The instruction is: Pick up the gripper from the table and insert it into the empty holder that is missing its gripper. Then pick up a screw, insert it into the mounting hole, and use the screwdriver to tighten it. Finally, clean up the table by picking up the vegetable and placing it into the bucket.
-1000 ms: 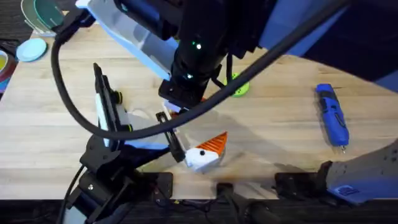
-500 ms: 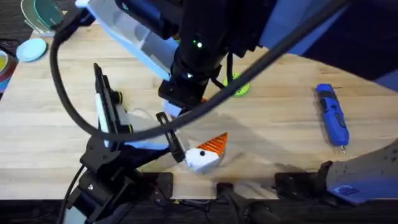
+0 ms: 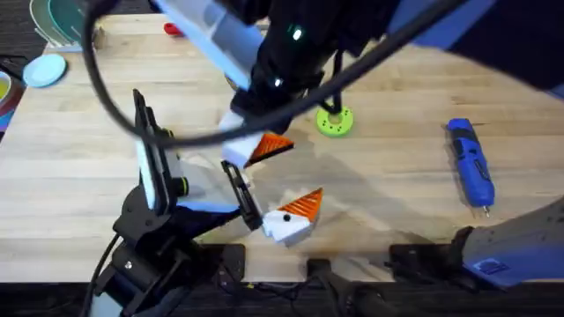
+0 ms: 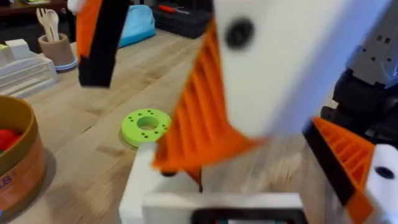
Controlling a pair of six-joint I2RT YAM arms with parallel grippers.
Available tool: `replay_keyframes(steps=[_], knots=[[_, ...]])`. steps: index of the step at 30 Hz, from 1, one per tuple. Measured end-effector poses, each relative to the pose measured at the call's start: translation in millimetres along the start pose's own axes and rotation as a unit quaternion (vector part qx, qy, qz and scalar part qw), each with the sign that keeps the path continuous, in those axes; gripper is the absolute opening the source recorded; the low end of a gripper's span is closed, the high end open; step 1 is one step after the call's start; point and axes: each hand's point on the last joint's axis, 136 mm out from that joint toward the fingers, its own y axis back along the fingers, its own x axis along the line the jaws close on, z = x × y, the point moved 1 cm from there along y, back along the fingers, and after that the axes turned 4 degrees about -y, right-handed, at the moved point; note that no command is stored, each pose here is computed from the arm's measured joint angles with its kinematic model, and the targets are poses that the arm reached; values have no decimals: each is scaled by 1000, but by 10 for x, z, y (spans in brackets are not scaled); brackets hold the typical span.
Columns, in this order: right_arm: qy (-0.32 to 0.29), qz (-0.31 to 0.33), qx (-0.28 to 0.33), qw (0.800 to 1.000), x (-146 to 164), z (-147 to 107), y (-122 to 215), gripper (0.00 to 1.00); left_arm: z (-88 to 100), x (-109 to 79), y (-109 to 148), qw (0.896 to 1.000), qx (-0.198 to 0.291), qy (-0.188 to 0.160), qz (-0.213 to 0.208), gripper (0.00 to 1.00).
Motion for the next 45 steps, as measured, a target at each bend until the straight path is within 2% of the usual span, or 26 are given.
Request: replay_keyframes(steps=[3,10,16,21,22,27,33,36,41,42,43,45], knots=[[-26,-6,-12,1000,-170,4,117,994,0,-1,0,1000,0,0,0,993],[-100,-20,21,995,-629,-293,295,994,0,-1,0,1000,0,0,0,992],[-153,-11,8,988,-918,-388,419,994,-1,-1,0,1000,0,0,0,993],[-194,-24,-13,981,-1125,-618,776,994,0,-1,0,1000,0,-1,0,993],[-204,-20,-40,978,-1135,-795,989,994,0,-1,0,1000,0,0,0,993],[-173,60,-76,980,-806,-1091,1097,994,0,-1,0,1000,0,-1,0,993],[-170,145,-96,970,-427,-1517,1119,994,1,-1,0,1000,0,-1,0,993],[-178,168,-113,963,-317,-1663,1172,994,2,-1,0,1000,0,-1,0,993],[-173,180,-141,958,-193,-1767,1287,992,3,0,0,1000,-1,-1,0,993],[-169,182,-145,958,-174,-1772,1303,993,3,-1,0,1000,-1,-1,0,978],[-166,183,-147,958,-162,-1772,1312,993,2,-1,0,1000,0,0,0,887],[-162,186,-151,957,-152,-1763,1319,992,3,0,0,1000,-1,-2,0,572]])
